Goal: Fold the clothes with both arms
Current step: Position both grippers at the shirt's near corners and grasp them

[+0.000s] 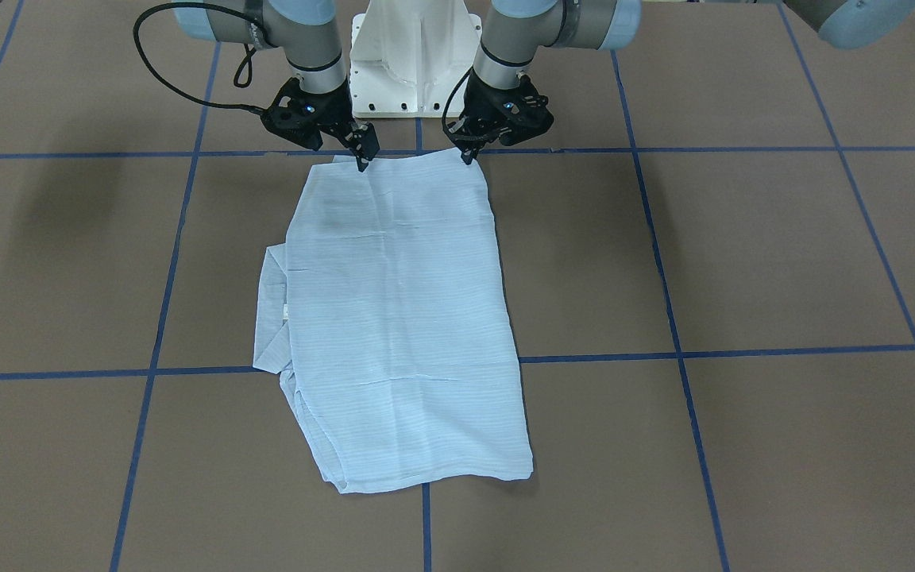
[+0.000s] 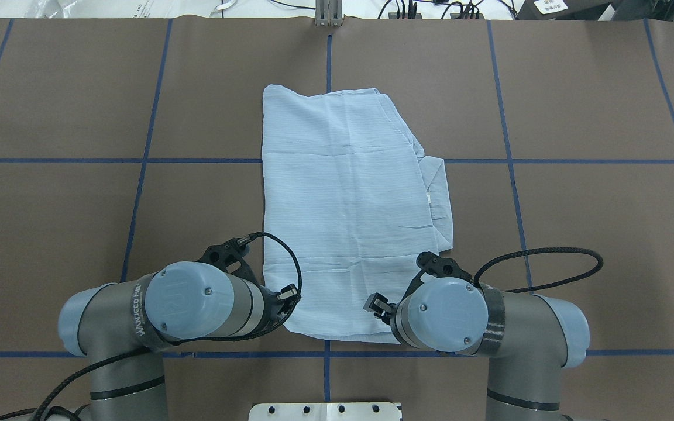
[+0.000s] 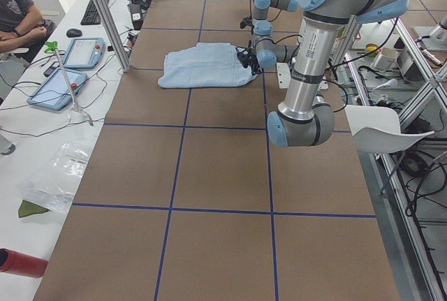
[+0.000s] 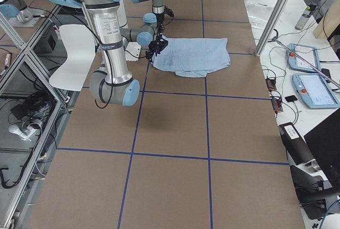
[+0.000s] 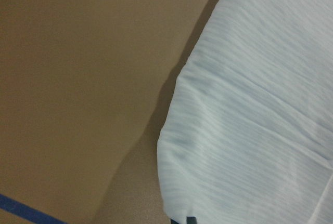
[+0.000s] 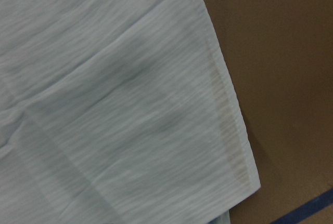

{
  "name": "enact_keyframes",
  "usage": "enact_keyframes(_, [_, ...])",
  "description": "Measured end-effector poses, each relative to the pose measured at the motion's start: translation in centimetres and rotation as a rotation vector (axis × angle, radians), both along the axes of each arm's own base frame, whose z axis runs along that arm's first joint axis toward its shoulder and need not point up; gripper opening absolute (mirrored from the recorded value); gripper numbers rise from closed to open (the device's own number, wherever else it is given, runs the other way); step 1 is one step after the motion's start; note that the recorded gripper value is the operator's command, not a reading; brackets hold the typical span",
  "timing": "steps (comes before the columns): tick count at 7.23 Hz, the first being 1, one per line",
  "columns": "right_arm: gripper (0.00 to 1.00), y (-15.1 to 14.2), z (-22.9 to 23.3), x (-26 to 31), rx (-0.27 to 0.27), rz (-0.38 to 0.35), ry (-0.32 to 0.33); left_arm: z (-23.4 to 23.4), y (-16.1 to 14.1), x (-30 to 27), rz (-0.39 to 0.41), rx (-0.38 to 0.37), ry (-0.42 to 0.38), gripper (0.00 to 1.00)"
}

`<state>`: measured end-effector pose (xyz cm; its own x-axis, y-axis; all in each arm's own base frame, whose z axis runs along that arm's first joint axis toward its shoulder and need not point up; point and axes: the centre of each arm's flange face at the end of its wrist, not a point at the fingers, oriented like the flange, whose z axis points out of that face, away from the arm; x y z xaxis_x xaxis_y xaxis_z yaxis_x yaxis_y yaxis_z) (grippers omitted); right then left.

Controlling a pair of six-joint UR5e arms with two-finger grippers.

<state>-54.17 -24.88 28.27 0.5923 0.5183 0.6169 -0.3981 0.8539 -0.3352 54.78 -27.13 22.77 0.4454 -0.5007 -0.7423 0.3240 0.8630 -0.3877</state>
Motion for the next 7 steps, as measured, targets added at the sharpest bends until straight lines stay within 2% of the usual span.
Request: enact_keyframes(7, [1.00,0.1,2.0,-1.6,-0.001,-0.003,0.042,0.1,-0.1,0.1,0.000,0.001,-0.003,0.00])
